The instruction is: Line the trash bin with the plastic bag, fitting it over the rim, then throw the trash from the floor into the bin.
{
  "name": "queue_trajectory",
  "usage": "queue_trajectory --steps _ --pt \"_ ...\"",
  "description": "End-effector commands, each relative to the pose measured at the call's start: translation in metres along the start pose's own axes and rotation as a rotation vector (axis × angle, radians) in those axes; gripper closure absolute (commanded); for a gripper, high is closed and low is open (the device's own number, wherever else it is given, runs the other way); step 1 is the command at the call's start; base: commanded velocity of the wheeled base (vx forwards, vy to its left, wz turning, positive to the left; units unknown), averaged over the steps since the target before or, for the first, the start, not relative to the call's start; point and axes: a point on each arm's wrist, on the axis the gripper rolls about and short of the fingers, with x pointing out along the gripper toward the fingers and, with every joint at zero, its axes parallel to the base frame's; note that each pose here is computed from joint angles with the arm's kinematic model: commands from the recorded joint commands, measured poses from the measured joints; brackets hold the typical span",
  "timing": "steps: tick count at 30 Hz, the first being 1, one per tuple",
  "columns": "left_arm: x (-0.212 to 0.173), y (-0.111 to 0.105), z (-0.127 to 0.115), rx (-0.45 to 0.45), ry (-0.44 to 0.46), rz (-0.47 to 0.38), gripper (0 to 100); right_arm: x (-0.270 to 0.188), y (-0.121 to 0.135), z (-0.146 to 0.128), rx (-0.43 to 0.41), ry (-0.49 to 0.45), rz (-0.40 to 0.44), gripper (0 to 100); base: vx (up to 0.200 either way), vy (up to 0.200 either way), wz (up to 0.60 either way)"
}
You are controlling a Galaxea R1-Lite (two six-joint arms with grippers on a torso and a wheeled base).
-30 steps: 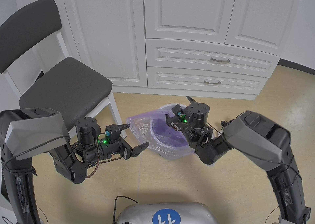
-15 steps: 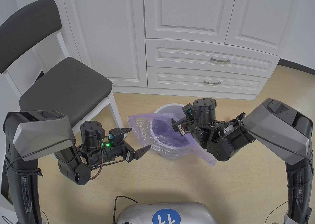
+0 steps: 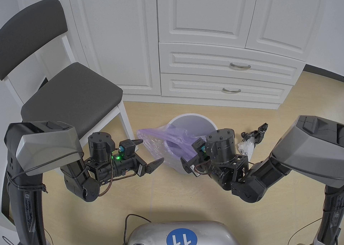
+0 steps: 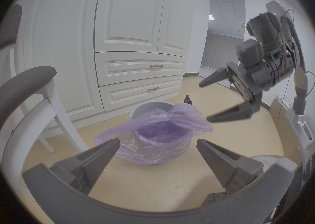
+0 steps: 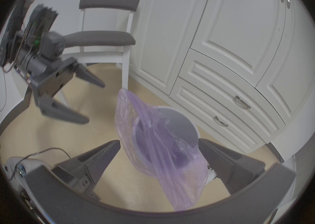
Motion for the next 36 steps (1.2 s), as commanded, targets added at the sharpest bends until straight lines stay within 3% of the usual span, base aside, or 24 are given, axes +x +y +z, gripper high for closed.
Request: queue_trajectory --steps 1,8,12,14,18,20,21,23,27,28,30,36 --pt "-0.002 0.003 0.004 0.003 -0.013 0.01 0 0.003 0.018 -0.015 -0.038 0.036 0.036 0 0.0 0.0 0.0" --pt "0.002 0.003 -0.001 -0.001 0.001 0.007 0 0.005 0.017 0.002 -0.023 -0.057 0.009 0 0.0 0.0 0.0" --pt "0.004 0.005 -0.002 0.0 0.0 0.013 0 -0.011 0.024 -0.005 -0.049 -0.032 0.048 0 0.0 0.0 0.0" --pt "0.003 0.01 -0.001 0.0 -0.005 0.027 0 -0.025 0.044 -0.013 -0.081 -0.013 0.112 0 0.0 0.0 0.0" --pt "0.002 0.011 0.0 0.002 -0.011 0.03 0 -0.026 0.06 -0.028 -0.09 0.033 0.159 0 0.0 0.0 0.0" --pt "0.0 0.011 0.001 0.002 -0.012 0.033 0 -0.018 0.071 -0.037 -0.005 0.076 0.195 0 0.0 0.0 0.0" --pt "0.0 0.011 0.001 0.002 -0.012 0.033 0 -0.018 0.071 -0.037 -0.005 0.076 0.195 0 0.0 0.0 0.0" --pt "0.0 0.011 0.001 0.002 -0.012 0.033 0 -0.014 0.076 -0.034 0.115 0.18 0.285 0 0.0 0.0 0.0" --pt "0.001 0.011 0.001 0.002 -0.012 0.033 0 0.001 0.072 -0.007 0.343 0.282 0.331 0 0.0 0.0 0.0" --pt "0.001 0.011 0.001 0.002 -0.012 0.033 0 0.001 0.072 -0.007 0.343 0.282 0.331 0 0.0 0.0 0.0" --pt "0.001 0.011 0.0 0.002 -0.012 0.033 0 0.018 0.064 0.004 0.43 0.299 0.298 0 0.0 0.0 0.0" --pt "0.002 0.011 0.0 0.001 -0.01 0.033 0 0.055 0.052 -0.008 0.493 0.307 0.236 0 0.0 0.0 0.0"
